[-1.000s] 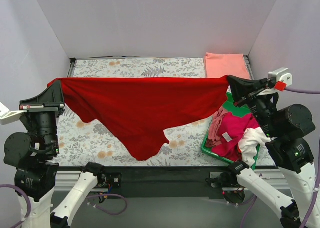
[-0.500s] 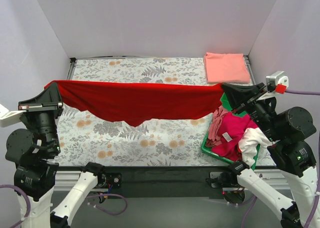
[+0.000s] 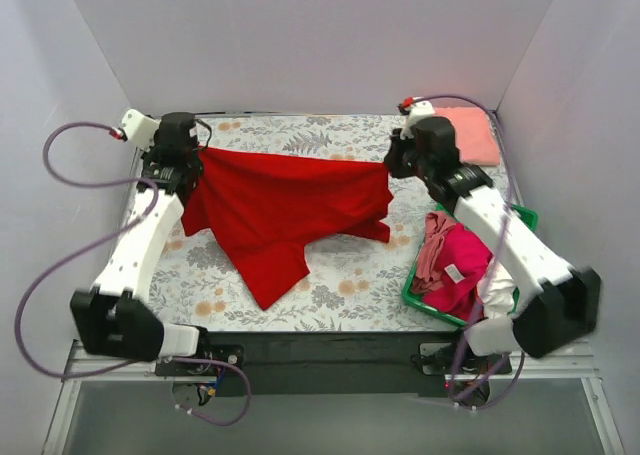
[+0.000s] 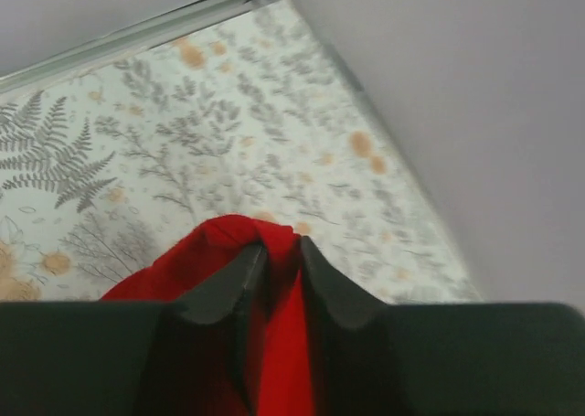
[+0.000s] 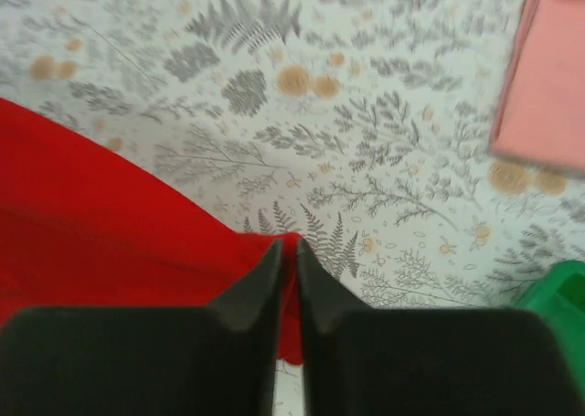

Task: Fold and stack the t-shirts
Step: Flatten the tshirt out

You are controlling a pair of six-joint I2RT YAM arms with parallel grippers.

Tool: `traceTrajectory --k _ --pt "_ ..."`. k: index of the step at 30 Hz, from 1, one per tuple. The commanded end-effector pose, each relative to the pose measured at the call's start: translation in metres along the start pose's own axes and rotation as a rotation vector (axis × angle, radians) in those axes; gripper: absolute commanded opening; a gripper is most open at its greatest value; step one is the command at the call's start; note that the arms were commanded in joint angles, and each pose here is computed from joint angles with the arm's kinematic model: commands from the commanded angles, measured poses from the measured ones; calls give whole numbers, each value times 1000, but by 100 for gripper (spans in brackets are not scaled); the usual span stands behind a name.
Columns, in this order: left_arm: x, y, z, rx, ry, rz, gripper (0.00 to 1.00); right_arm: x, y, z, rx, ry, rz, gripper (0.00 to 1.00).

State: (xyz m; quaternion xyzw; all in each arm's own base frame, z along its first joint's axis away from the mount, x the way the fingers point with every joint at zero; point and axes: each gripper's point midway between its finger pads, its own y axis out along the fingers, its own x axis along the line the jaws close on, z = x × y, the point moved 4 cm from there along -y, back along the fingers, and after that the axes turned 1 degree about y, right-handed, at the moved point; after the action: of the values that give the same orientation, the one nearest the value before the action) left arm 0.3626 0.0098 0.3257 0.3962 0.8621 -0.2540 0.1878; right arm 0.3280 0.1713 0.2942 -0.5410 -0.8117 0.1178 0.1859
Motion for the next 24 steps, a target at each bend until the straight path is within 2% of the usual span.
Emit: traceTrajectory --k 1,2,3,4,5,8,9,13,14,15,17,18,19,20,21,24 --pt "3 66 12 31 42 -88 21 -20 67 6 94 32 -29 28" --pt "4 98 48 126 110 -109 48 -29 100 6 131 44 -25 37" --pt "4 116 61 168 146 -118 75 -30 112 15 189 60 -54 53" --pt "-22 127 47 160 156 -69 95 -31 121 15 215 67 -61 85" --pt "-6 147 86 270 227 -150 95 -36 134 26 263 71 -55 98" --pt "-11 152 89 333 234 -221 95 -33 127 22 246 54 -74 98" --pt "-9 151 95 357 232 -225 95 -36 123 38 272 55 -60 98" --pt "11 122 121 481 182 -160 96 -33 85 34 183 48 -70 98" --pt "20 52 143 597 129 -7 96 -29 44 55 134 94 -85 98" --pt "13 33 132 570 112 52 96 -29 29 67 127 107 -85 98" --pt "32 -21 166 610 167 70 96 -24 4 88 88 157 -119 98" --pt "42 -48 186 657 207 94 96 -19 -8 81 29 173 -145 98" --pt "63 -70 211 733 254 78 96 -19 -11 99 46 188 -156 98" --pt "69 -84 216 772 250 88 96 -19 -20 106 41 187 -164 98" --pt "83 -94 228 807 271 53 96 -18 -23 96 -6 179 -176 98" --pt "104 -132 244 892 298 54 96 -19 -32 104 -24 179 -168 98"
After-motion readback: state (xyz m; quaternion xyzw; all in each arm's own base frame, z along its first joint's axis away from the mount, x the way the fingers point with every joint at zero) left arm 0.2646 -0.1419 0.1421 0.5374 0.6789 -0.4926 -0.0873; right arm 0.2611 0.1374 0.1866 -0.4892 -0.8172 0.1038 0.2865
